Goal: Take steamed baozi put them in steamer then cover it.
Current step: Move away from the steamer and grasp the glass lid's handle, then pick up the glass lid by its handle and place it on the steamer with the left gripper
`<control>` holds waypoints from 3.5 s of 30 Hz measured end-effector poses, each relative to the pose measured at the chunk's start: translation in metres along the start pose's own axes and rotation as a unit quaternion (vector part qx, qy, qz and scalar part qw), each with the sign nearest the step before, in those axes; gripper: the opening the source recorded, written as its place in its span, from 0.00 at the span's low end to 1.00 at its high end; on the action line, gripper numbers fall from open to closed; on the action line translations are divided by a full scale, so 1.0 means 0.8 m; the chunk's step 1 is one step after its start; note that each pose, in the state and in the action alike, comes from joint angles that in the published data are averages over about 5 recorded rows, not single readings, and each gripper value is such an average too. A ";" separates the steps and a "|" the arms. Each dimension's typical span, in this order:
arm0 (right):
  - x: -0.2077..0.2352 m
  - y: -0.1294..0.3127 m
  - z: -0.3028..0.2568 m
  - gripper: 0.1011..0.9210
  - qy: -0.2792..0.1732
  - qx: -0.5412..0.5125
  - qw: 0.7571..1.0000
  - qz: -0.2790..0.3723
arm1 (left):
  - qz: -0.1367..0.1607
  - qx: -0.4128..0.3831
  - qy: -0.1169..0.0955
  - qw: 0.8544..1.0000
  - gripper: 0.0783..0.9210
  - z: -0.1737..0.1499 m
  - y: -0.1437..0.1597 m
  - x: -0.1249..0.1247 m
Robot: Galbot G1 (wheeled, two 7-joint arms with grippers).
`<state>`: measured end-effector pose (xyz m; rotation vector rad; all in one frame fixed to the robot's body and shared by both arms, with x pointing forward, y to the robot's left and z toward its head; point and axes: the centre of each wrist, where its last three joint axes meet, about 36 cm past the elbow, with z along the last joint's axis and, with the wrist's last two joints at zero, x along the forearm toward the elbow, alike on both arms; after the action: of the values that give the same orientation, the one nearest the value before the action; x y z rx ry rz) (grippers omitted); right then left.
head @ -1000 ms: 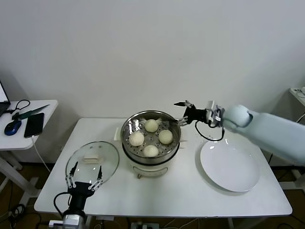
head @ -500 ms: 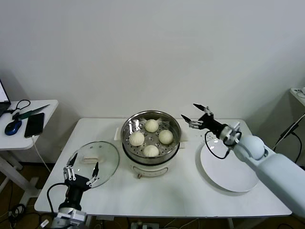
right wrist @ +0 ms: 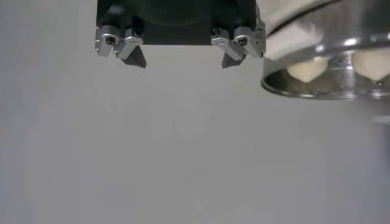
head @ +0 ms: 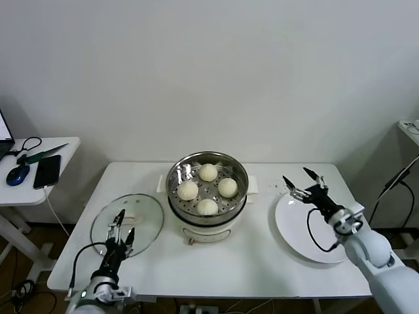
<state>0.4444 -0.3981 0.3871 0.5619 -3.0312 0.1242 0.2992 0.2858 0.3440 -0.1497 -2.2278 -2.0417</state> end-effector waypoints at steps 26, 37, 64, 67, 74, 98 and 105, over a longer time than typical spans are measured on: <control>0.048 0.007 0.046 0.88 0.035 -0.007 0.998 0.046 | 0.005 -0.083 0.066 0.994 0.88 0.041 -0.062 -0.124; 0.049 0.011 0.058 0.88 0.040 -0.005 0.998 0.045 | -0.009 -0.081 0.079 0.994 0.88 0.046 -0.068 -0.154; 0.048 0.019 0.076 0.88 0.049 0.005 0.998 0.034 | -0.010 -0.061 0.071 0.996 0.12 0.046 -0.076 -0.163; 0.047 0.016 0.076 0.88 0.048 0.006 0.998 0.036 | -0.016 -0.060 0.071 0.996 0.08 0.048 -0.070 -0.160; 0.046 0.011 0.075 0.88 0.046 0.011 0.998 0.037 | -0.036 -0.058 0.080 0.994 0.08 0.057 -0.042 -0.144; 0.039 -0.006 0.079 0.88 0.052 0.026 0.997 0.044 | -0.139 -0.083 0.112 0.980 0.08 0.019 0.120 -0.056; 0.031 -0.004 0.084 0.88 0.051 0.030 0.997 0.044 | -0.143 -0.081 0.092 0.982 0.08 -0.041 0.150 -0.071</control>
<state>0.4196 -0.4162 0.3223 0.4110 -2.9610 0.2399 0.3737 0.2637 0.4566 0.3506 -2.0710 -2.2710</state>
